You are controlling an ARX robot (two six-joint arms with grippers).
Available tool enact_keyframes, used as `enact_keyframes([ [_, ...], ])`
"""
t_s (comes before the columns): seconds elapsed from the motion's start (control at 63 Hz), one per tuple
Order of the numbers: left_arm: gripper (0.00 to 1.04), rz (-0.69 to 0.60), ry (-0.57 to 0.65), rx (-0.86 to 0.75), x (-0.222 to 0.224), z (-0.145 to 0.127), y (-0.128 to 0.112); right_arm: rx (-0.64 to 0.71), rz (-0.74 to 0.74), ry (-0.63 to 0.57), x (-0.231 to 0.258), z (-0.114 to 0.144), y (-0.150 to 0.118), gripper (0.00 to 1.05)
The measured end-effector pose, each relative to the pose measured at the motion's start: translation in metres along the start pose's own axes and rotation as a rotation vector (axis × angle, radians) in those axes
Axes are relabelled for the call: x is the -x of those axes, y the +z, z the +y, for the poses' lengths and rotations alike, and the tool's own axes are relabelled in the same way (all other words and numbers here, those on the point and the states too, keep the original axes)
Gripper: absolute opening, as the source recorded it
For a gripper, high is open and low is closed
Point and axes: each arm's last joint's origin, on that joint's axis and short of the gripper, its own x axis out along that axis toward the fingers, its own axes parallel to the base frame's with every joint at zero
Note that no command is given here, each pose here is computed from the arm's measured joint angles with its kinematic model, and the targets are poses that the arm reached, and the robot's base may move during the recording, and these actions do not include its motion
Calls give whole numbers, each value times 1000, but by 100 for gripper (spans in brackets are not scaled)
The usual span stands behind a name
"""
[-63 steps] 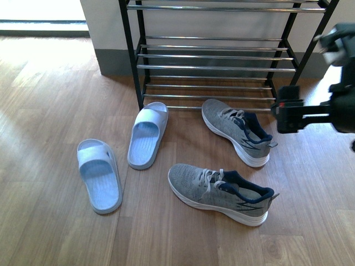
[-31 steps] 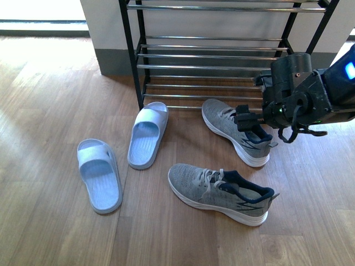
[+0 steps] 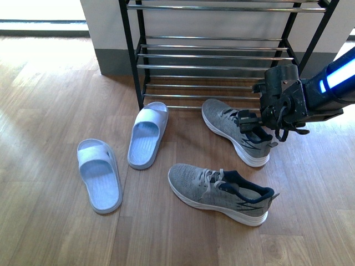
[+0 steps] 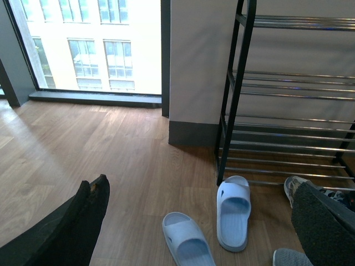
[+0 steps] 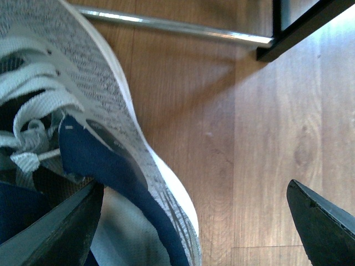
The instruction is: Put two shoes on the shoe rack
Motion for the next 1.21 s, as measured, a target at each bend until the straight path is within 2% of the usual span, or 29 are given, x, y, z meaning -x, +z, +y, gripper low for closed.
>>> enact_keyframes([
  [0.222,95,0,0,0,0,0,0,-32,30,52,-8,-4,-9,95],
  [0.381,95,0,0,0,0,0,0,-39,21,102,-9,-4,-7,69],
  [0.572,95,0,0,0,0,0,0,-23,30,156,-8,0,-10,33],
  [0.778,95,0,0,0,0,0,0,2,40,176,-8,2,-14,2],
  [1.207,95,0,0,0,0,0,0,-21,-12,194,14,7,-21,1],
])
